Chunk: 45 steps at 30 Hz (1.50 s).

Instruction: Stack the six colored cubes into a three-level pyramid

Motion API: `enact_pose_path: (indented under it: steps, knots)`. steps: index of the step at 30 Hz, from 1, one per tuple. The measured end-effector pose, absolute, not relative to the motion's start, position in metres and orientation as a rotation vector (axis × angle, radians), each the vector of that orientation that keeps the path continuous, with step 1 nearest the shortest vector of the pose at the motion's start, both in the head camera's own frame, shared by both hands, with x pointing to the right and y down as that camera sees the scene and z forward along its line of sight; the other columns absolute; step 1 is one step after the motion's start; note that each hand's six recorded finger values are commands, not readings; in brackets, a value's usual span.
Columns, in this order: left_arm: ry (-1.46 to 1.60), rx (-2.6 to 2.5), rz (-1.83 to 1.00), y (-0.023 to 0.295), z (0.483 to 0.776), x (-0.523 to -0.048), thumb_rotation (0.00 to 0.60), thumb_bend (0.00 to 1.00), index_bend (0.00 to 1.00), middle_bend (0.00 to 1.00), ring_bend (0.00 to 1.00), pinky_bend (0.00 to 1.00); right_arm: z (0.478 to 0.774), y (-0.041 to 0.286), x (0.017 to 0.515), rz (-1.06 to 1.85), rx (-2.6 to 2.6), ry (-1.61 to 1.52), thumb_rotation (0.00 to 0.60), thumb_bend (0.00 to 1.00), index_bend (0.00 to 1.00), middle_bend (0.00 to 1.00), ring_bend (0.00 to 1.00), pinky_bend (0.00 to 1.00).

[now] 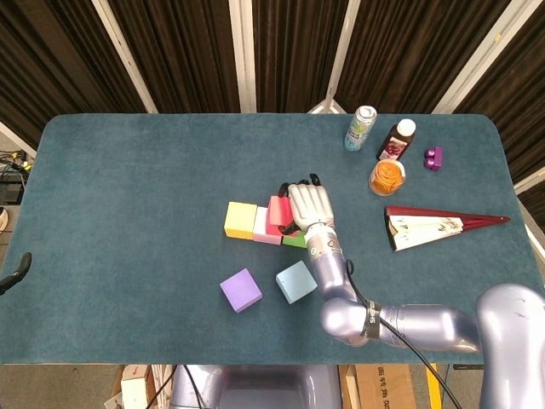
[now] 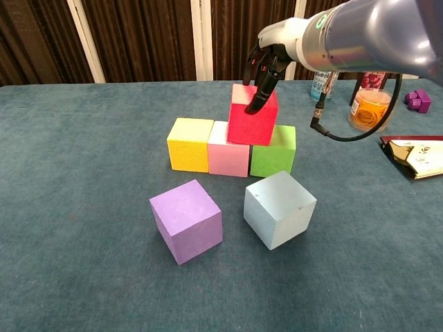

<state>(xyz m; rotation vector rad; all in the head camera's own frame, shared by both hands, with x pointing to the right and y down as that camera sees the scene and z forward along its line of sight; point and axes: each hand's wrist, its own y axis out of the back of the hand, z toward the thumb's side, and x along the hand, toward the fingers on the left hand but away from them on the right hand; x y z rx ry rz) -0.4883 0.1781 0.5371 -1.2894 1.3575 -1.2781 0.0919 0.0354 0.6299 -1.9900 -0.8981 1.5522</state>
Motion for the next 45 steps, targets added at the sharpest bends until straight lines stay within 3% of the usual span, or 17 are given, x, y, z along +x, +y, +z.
enact_pose_path:
  steps: [25, 45]
  knots:
    - [1.362, -1.291, -1.277, 0.1778, 0.5367, -0.4886, 0.600, 0.35, 0.15, 0.03, 0.00, 0.00, 0.6282, 0.0381, 0.0892, 1.563, -1.972, -0.880, 0.600, 0.24, 0.30, 0.30, 0.17, 0.00]
    - [1.370, -1.292, -1.276, 0.1780, 0.5358, -0.4896, 0.600, 0.35, 0.15, 0.03, 0.00, 0.00, 0.6251, 0.0399, 0.0864, 1.580, -1.954, -0.878, 0.600, 0.24, 0.30, 0.29, 0.16, 0.00]
